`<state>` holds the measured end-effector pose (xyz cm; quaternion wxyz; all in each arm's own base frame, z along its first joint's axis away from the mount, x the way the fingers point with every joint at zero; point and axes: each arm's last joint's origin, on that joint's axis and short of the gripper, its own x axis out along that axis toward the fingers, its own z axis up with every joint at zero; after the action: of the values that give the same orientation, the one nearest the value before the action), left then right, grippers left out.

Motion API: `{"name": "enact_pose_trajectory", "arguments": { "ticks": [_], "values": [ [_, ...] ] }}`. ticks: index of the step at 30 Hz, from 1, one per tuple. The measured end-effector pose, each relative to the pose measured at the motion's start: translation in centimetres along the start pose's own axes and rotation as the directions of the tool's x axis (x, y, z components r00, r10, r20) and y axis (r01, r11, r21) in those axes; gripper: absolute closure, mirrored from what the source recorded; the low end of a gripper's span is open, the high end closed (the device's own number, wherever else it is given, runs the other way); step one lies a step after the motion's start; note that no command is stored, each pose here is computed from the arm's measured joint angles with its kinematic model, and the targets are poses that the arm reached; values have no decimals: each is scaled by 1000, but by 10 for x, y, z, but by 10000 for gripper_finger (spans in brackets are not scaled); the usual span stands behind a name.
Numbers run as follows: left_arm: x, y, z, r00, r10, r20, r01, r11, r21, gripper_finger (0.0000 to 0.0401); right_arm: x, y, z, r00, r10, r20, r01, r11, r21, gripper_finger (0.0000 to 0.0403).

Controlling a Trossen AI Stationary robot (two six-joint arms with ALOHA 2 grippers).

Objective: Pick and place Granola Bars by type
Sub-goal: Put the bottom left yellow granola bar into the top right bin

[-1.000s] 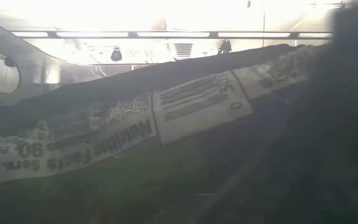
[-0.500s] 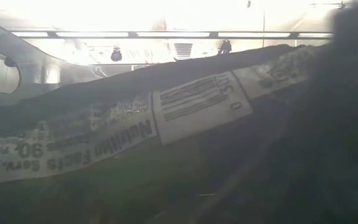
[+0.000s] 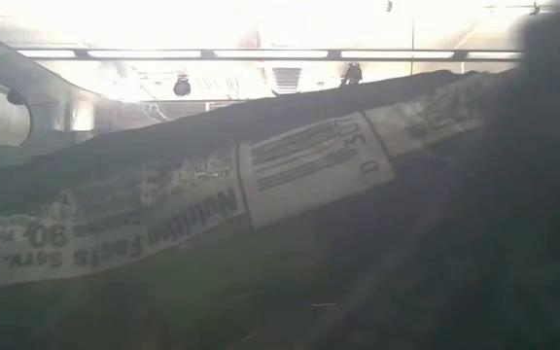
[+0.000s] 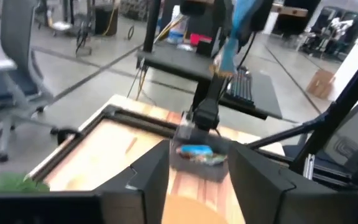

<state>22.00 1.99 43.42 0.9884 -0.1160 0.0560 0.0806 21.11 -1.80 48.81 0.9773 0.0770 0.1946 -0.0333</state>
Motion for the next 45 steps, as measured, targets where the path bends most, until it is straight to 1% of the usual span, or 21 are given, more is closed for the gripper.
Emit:
{"name": "enact_pose_trajectory", "arguments": {
  "ticks": [4,9,11,17,23,26,30,33,35,39,45],
  "values": [
    [-12,1,-1,999,8,-32,-9,1000,-8,305,-21,-3,-11,995,-76,-70,77,997,22,379],
    [-23,2,-3,998,17,-64,-17,1000,-5,377,-45,-3,-22,988,-93,-121,100,994,53,379],
    [-26,2,-2,998,18,-63,-18,1000,-4,394,-51,-3,-26,985,-99,-142,110,991,74,379],
    [-28,3,-4,997,20,-72,-21,1000,-3,400,-59,-4,-34,972,-106,-211,127,988,89,379],
    [-27,3,-6,997,22,-80,-23,1000,-4,401,-62,-5,-44,945,-116,-305,149,985,85,379],
    [-27,3,-6,997,22,-79,-22,1000,-4,401,-71,-5,-46,947,-113,-300,147,985,92,379],
    [-27,3,-6,997,22,-79,-22,1000,-5,401,-90,-4,-50,958,-109,-265,150,979,138,379],
    [-27,3,-6,997,22,-80,-23,1000,-5,401,-103,-4,-55,957,-110,-268,157,974,161,379],
    [-27,3,-6,996,23,-82,-23,1000,-5,401,-111,-5,-61,953,-112,-282,169,968,186,379],
    [-27,3,-6,996,23,-84,-23,1000,-1,401,-120,-6,-74,943,-118,-313,185,963,196,379],
    [-27,3,-6,996,23,-85,-23,1000,0,401,-120,-9,-101,919,-125,-374,213,955,206,379]
  ]
}}
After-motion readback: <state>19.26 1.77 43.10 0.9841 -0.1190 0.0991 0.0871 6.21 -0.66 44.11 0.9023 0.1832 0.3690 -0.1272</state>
